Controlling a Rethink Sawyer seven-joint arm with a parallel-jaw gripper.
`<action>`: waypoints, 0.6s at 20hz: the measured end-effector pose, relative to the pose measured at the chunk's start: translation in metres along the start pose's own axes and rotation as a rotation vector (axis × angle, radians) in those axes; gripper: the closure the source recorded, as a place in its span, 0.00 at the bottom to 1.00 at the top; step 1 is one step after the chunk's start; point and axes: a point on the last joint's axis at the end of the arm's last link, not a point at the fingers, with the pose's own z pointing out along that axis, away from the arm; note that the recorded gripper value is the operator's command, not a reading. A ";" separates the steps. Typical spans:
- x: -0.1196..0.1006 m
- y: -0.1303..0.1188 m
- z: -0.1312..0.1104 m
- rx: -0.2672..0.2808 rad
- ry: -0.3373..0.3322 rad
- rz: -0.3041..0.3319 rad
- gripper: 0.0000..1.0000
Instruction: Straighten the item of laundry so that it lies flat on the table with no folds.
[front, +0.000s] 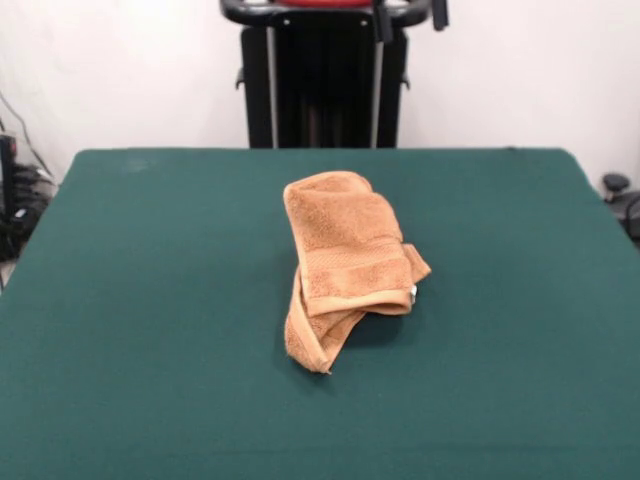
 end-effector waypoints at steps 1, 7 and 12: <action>0.000 -0.001 0.001 0.002 0.000 -0.008 0.00; -0.009 -0.006 0.013 0.012 -0.027 -0.080 0.00; -0.020 -0.011 0.021 0.010 -0.067 -0.120 0.00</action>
